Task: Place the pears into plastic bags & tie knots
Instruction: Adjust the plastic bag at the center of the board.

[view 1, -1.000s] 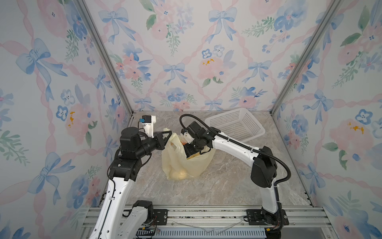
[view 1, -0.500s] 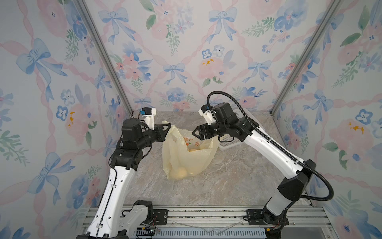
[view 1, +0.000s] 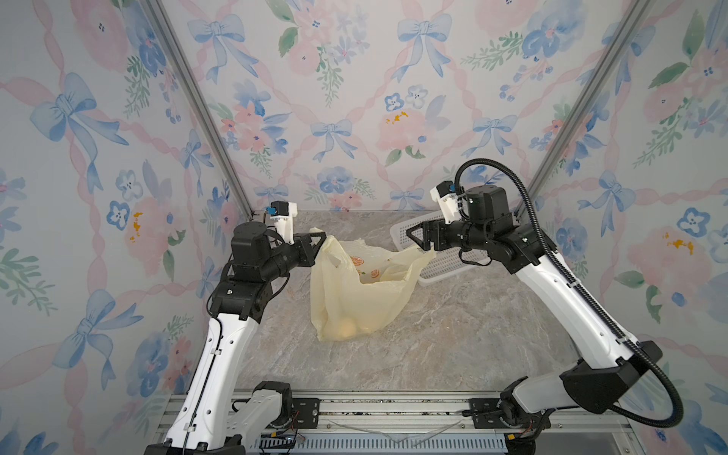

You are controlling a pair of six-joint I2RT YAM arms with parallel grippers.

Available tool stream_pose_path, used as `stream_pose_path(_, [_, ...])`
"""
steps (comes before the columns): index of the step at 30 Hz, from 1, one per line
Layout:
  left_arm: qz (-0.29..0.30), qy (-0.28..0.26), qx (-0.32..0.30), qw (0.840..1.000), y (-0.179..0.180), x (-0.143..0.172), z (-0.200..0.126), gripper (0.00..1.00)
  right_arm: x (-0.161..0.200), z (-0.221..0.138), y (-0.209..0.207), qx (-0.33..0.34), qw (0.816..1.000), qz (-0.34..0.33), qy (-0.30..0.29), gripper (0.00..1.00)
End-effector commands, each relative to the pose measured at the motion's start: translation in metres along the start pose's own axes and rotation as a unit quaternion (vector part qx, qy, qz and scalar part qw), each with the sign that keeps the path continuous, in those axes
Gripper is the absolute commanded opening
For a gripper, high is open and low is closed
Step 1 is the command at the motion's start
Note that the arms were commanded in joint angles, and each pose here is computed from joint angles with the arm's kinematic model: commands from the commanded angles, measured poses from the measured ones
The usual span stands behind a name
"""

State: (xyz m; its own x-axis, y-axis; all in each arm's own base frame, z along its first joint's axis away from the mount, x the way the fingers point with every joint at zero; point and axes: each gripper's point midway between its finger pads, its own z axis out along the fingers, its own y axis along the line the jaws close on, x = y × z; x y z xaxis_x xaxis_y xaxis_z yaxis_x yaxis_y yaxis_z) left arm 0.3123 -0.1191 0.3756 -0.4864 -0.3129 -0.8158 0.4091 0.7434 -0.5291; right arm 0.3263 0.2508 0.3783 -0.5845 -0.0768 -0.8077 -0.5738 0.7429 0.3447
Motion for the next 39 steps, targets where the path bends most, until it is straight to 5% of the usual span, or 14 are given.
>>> stream_pose_path(1, [0.009,-0.005,0.019,1.000,-0.010,-0.003,-0.006,0.00,-0.002,-0.019,0.064,-0.123,0.989,-0.077,-0.030,0.84])
stream_pose_path(6, [0.018,0.008,0.052,0.998,-0.022,0.005,-0.009,0.00,0.008,0.010,0.137,-0.241,0.962,-0.127,-0.003,0.81])
stream_pose_path(16, [0.044,-0.002,0.085,0.995,-0.040,-0.001,-0.019,0.00,0.005,0.063,0.194,-0.375,0.923,-0.029,0.086,0.64])
stream_pose_path(27, [0.048,-0.017,0.057,0.997,-0.031,-0.003,-0.021,0.00,0.001,0.071,0.204,-0.396,0.913,-0.001,0.098,0.08])
stream_pose_path(31, [0.055,-0.031,0.039,0.997,-0.028,-0.007,-0.025,0.09,-0.004,0.064,0.203,-0.394,0.915,0.001,0.091,0.00])
stream_pose_path(33, [0.059,-0.035,0.040,0.997,-0.030,-0.008,-0.028,0.26,-0.009,0.059,0.202,-0.392,0.916,0.004,0.083,0.00])
stream_pose_path(36, [0.070,-0.060,0.020,0.996,-0.029,-0.014,-0.038,0.66,-0.021,0.052,0.200,-0.388,0.920,0.010,0.062,0.00])
stream_pose_path(39, [0.081,-0.102,-0.015,0.991,-0.026,-0.025,-0.055,0.77,-0.032,0.047,0.197,-0.382,0.923,0.014,0.040,0.00])
